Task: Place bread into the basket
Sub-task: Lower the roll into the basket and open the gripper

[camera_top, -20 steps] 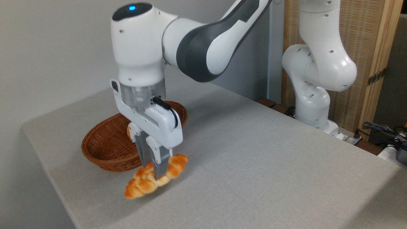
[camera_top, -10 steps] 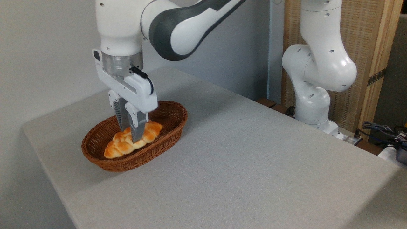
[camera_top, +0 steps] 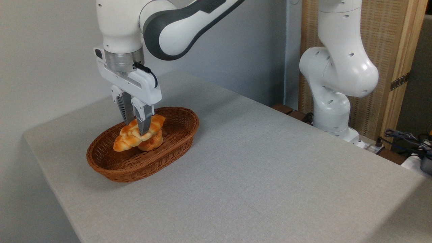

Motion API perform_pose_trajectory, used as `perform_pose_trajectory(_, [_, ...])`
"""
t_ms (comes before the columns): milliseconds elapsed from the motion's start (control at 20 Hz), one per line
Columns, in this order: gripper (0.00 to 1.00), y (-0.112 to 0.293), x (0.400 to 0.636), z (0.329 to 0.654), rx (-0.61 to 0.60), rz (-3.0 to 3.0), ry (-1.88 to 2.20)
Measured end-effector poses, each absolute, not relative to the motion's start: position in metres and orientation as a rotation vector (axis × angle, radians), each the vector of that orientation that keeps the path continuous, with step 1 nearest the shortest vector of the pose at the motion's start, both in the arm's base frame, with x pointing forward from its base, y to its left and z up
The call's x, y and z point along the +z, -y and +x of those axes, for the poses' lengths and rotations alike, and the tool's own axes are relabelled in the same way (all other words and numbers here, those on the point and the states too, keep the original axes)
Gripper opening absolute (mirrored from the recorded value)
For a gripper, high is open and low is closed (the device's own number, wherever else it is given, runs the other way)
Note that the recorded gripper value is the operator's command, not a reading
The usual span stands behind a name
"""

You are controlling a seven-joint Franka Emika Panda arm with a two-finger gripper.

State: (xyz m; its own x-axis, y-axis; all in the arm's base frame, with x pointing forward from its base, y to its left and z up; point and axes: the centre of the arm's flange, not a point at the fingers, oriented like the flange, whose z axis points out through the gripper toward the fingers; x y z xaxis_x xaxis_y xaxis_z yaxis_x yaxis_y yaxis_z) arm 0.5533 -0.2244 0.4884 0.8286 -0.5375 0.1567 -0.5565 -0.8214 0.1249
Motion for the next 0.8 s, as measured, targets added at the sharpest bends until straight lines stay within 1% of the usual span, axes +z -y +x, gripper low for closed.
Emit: perform_pose_trajectory(800, [1.0,0.2269,0.4835,0.5537,0.158,2.842,0.861])
